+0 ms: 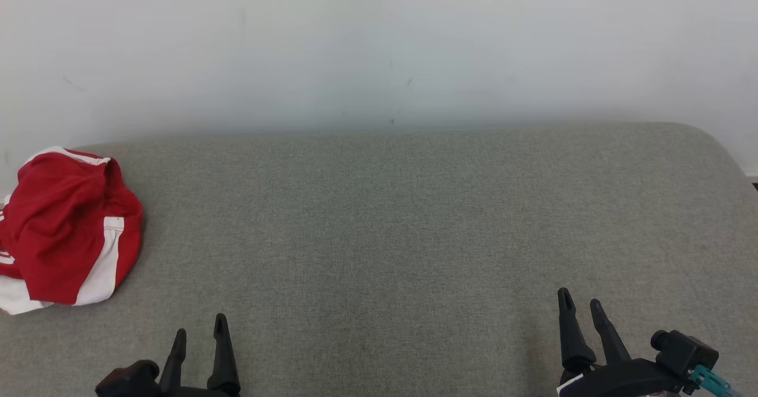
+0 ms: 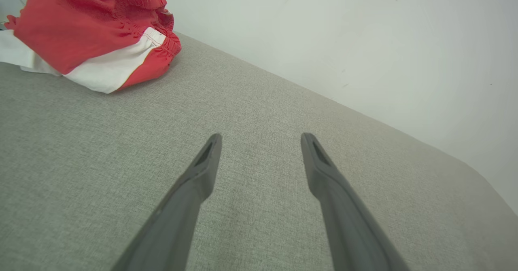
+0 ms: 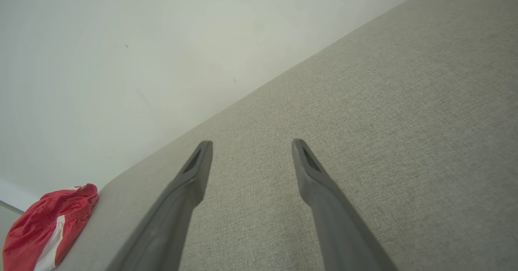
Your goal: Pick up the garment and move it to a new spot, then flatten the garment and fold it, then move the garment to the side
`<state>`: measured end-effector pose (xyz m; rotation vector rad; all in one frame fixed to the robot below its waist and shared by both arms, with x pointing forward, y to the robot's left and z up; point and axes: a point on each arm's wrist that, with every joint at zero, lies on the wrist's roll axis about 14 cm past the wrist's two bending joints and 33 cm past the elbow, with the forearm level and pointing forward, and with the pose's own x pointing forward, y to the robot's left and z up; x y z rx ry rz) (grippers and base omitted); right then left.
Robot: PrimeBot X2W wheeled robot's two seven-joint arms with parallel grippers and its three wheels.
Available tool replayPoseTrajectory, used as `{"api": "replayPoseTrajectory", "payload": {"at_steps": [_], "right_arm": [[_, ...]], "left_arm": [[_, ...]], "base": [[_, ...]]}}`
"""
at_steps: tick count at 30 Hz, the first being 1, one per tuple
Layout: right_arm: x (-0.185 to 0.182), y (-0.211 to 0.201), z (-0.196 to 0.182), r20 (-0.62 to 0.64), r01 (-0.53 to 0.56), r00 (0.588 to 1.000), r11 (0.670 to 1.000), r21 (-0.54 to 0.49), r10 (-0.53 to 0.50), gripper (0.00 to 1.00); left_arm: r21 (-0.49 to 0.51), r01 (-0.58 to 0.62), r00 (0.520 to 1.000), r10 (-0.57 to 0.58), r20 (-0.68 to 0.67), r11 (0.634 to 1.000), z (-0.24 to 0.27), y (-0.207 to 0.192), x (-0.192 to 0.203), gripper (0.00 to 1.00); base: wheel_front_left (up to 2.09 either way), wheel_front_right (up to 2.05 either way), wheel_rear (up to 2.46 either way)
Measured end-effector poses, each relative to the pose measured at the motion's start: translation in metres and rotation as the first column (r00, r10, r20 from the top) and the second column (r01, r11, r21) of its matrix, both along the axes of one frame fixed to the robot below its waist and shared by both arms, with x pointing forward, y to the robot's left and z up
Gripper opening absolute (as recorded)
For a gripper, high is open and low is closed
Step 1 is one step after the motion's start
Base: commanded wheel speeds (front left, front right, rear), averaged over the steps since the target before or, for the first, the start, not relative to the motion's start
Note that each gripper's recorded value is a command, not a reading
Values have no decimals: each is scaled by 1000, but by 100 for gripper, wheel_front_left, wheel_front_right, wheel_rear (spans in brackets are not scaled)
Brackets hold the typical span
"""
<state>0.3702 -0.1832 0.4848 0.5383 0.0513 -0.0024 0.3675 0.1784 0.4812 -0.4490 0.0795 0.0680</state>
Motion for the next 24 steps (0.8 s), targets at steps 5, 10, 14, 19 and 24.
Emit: {"api": "replayPoseTrajectory", "payload": {"at_steps": [5, 10, 14, 19, 24], "right_arm": [[1, 1, 1, 9, -7, 1000, 999, -53, 7, 100], [1, 2, 3, 19, -12, 1000, 995, -97, 14, 100], [1, 2, 5, 29, -15, 999, 990, -138, 19, 100], [0, 3, 6, 39, -19, 999, 983, -183, 26, 100], [-1, 4, 7, 46, -23, 998, 975, -219, 34, 100]], "left_arm": [[60, 5, 1000, -6, 10, 998, 2, -1, -1, 100], [115, 10, 1000, -13, 29, 993, 6, -2, -1, 100], [154, 13, 999, -19, 42, 988, 8, -2, -1, 100], [201, 27, 998, -39, 59, 979, 12, -6, -1, 100], [235, 33, 996, -52, 74, 971, 15, -9, -3, 100]], "base": [[0, 0, 0], [0, 0, 0], [0, 0, 0], [0, 0, 0], [0, 0, 0]]}}
